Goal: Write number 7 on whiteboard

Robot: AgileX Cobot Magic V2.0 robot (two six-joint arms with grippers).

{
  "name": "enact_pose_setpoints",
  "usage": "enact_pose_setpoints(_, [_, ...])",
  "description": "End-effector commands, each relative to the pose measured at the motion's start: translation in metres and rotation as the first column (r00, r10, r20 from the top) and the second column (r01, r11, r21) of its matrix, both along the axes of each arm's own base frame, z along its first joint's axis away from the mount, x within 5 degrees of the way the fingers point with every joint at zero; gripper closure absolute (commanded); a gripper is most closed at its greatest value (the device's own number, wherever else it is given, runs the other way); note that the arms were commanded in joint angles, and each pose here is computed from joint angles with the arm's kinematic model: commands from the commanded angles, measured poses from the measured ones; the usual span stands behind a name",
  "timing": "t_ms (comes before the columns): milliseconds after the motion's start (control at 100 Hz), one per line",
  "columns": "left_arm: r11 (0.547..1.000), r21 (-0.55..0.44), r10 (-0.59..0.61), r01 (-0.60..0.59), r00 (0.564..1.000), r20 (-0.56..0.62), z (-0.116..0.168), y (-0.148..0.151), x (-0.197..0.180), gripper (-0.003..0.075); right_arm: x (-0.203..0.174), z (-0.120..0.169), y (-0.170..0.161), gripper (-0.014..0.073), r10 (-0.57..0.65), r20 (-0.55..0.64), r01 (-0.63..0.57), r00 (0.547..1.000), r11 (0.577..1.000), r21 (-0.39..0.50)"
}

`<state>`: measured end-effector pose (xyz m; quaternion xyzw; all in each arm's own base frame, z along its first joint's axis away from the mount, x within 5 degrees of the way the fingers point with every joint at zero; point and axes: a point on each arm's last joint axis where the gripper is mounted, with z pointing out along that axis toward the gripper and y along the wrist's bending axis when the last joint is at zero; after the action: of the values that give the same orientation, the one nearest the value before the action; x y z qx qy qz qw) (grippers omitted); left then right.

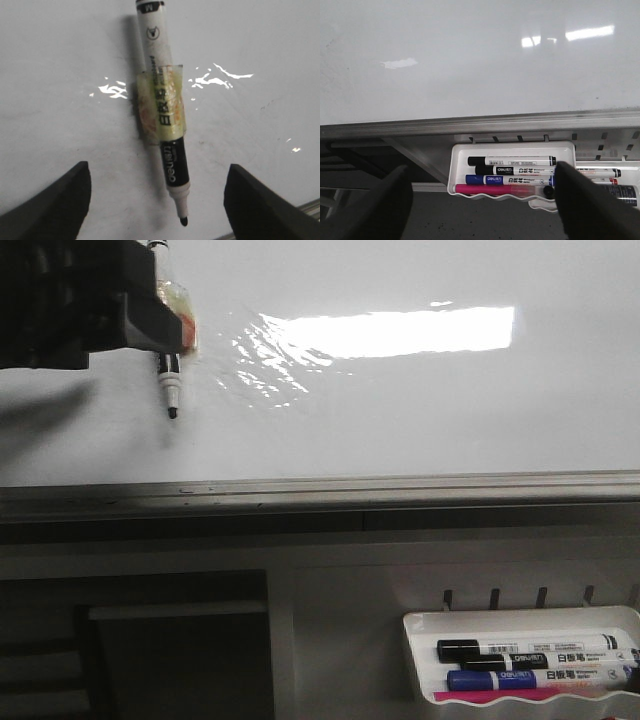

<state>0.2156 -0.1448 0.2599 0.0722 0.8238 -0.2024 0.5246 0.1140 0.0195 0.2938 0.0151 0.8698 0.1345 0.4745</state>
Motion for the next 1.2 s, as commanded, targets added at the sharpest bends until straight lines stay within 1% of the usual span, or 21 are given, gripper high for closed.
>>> enact_pose_setpoints(0, [0.999,-0.030,0.037,-0.034,0.995,0.091,0.019,-0.005,0.010,0.0210,0.005,0.017,-0.002,0.0074,-0.024,0.094,0.023,0.995,1.000,0.009])
enact_pose_setpoints(200, [0.999,-0.011,0.037,-0.036,0.997,0.070,0.012,-0.015,0.023,0.0211,0.005,0.017,-0.002,0.0074,-0.024,0.094,0.023,0.995,1.000,0.007])
enact_pose_setpoints(270, [0.999,0.001,0.042,-0.042,0.997,0.060,0.008,-0.015,0.026,0.0249,0.005,0.017,-0.002,0.0074,-0.024,0.094,0.023,0.995,1.000,0.007])
enact_pose_setpoints(510, [0.999,0.018,0.041,-0.042,0.997,0.061,0.003,-0.017,0.028,0.0493,0.005,0.017,-0.002,0.0074,-0.024,0.094,0.023,0.995,1.000,0.007])
enact_pose_setpoints(580, [0.999,0.018,0.040,-0.041,0.997,0.059,0.003,-0.017,0.028,0.0581,0.005,0.017,-0.002,0.0074,-0.024,0.094,0.023,0.995,1.000,0.007])
enact_pose_setpoints(680, [0.999,0.024,0.026,-0.028,0.997,0.069,0.006,-0.017,0.027,0.0742,0.005,0.017,-0.002,0.0074,-0.024,0.094,0.023,0.995,1.000,0.007])
enact_pose_setpoints(800, [0.999,0.049,-0.025,0.019,0.994,0.109,0.015,-0.016,0.021,0.0741,0.005,0.017,-0.002,0.0074,-0.024,0.094,0.023,0.995,1.000,0.009])
enact_pose_setpoints(880, [0.994,0.085,-0.088,0.075,0.984,0.153,0.026,-0.015,0.014,0.0741,0.005,0.017,-0.001,0.0074,-0.018,0.086,0.017,0.996,1.000,0.020])
enact_pose_setpoints(920, [0.990,0.101,-0.119,0.103,0.979,0.165,0.031,-0.014,0.010,0.0741,0.005,0.017,0.002,0.0074,0.004,0.080,-0.006,0.997,1.000,0.024])
enact_pose_setpoints(970, [0.982,0.122,-0.162,0.141,0.970,0.180,0.038,-0.012,0.002,0.0741,0.006,0.018,0.006,0.0074,0.057,0.066,-0.059,0.996,0.998,0.025])
enact_pose_setpoints(1030, [0.966,0.167,-0.228,0.199,0.956,0.184,0.044,-0.011,-0.007,0.0741,0.008,0.021,0.014,0.0074,0.135,0.039,-0.137,0.990,0.989,0.056])
enact_pose_setpoints(1040, [0.965,0.166,-0.232,0.203,0.955,0.182,0.045,-0.010,-0.008,0.0741,0.008,0.021,0.015,0.0074,0.149,0.038,-0.151,0.988,0.987,0.050])
enact_pose_setpoints(1070, [0.956,0.186,-0.260,0.226,0.949,0.179,0.047,-0.009,-0.012,0.0741,0.010,0.023,0.019,0.0074,0.191,0.025,-0.192,0.981,0.978,0.077])
enact_pose_setpoints(1110, [0.944,0.204,-0.294,0.259,0.941,0.167,0.049,-0.008,-0.018,0.0741,0.013,0.026,0.023,0.0074,0.242,0.020,-0.243,0.970,0.966,0.089])
enact_pose_setpoints(1120, [0.939,0.214,-0.306,0.270,0.939,0.159,0.049,-0.008,-0.019,0.0741,0.014,0.027,0.025,0.0074,0.255,0.015,-0.255,0.967,0.961,0.104])
enact_pose_setpoints(1190, [0.908,0.262,-0.371,0.328,0.918,0.138,0.051,-0.008,-0.029,0.0741,0.020,0.034,0.031,0.0074,0.325,0.019,-0.324,0.946,0.936,0.139])
